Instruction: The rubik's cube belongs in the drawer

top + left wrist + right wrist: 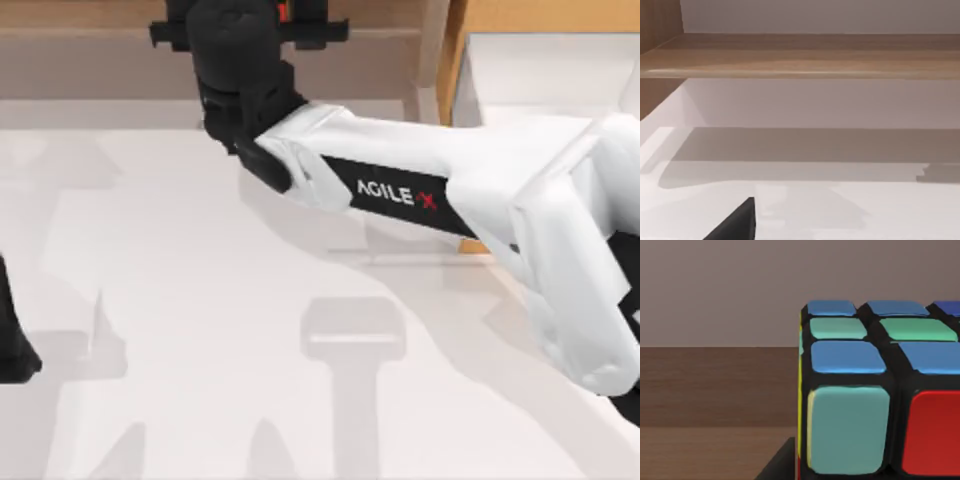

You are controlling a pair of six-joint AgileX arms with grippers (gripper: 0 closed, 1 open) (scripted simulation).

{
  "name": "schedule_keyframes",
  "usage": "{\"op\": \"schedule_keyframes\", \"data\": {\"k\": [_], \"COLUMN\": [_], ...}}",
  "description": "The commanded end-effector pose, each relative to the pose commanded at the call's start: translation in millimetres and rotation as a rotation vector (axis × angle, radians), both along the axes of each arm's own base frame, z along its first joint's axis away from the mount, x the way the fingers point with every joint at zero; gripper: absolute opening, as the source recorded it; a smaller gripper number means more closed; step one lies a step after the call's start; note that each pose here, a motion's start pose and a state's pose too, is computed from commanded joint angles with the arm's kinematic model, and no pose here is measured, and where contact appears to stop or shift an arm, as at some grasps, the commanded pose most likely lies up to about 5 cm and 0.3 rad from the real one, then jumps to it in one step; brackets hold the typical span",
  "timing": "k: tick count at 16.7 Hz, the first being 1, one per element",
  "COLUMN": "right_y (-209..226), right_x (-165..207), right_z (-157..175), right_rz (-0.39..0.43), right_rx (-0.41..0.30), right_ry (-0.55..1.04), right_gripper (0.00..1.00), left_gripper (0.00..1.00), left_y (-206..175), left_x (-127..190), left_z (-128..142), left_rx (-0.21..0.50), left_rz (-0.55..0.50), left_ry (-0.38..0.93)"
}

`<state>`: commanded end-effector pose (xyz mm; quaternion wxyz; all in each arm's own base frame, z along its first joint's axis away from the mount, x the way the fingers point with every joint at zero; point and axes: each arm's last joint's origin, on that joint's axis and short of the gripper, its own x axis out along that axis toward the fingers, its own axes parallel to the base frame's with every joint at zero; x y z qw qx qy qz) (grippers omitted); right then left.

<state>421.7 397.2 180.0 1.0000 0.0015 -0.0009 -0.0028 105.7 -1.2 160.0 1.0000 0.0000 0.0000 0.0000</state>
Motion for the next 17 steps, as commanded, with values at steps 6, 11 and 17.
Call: {"op": "schedule_keyframes", "data": {"k": [6,11,17], "right_y": [-1,18,41], "right_x": [1,-22,-74], "right_z": [4,44,127], "right_rz": [0.015,0.230,0.655], "right_rx": [0.015,0.122,0.304], "right_ry": [-0.004,-0.021,-0.010], "right_gripper": [0.00,0.00,0.00], "left_gripper": [1.00,1.00,1.00], "left_y": [0,0,0], "left_x": [0,0,0], "left_z": [0,0,0], "left_rx": [0.000,0.000,0.000], "left_rz": [0.000,0.000,0.000], "left_ry": [0.000,0.000,0.000]}}
